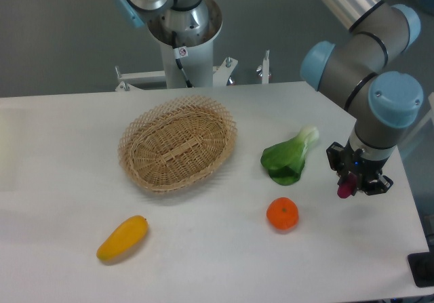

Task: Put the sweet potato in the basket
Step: 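Hold the purple sweet potato in the gripper beside the bok choy, then carry the held sweet potato over the wicker basket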

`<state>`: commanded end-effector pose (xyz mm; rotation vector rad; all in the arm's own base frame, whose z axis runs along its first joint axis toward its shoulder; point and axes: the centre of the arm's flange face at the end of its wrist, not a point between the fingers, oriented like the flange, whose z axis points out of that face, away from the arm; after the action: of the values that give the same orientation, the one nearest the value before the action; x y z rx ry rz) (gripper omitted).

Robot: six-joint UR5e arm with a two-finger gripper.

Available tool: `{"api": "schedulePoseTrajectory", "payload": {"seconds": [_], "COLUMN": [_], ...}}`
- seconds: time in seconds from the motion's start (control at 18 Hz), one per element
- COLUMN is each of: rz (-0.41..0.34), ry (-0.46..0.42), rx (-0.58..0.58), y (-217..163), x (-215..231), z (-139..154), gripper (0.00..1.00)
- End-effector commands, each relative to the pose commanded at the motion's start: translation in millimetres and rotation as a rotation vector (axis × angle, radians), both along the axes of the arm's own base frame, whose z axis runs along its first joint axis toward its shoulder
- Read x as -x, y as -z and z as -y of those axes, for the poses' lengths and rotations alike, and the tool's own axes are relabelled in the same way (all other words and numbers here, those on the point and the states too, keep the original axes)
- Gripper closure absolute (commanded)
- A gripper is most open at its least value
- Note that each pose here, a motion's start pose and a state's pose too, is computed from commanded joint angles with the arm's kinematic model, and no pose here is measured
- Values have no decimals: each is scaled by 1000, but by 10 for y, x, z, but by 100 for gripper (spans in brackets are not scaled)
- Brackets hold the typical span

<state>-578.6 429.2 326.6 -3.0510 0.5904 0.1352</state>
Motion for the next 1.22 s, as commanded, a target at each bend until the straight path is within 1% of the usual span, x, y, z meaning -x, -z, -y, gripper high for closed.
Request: {"api": "schedulePoseTrajectory", "payload": {"seconds": [0.67, 0.83, 1.06, 1.22], "rz": [5, 12, 23, 28], "ry": [-12, -31, -67, -50], "rx": [-6, -9, -21, -19], "y": [-35, -22, -11, 1], "x": [-44, -71, -180, -354], "z": [-33, -48, -174, -324], "gripper": [90, 90, 90, 90]}}
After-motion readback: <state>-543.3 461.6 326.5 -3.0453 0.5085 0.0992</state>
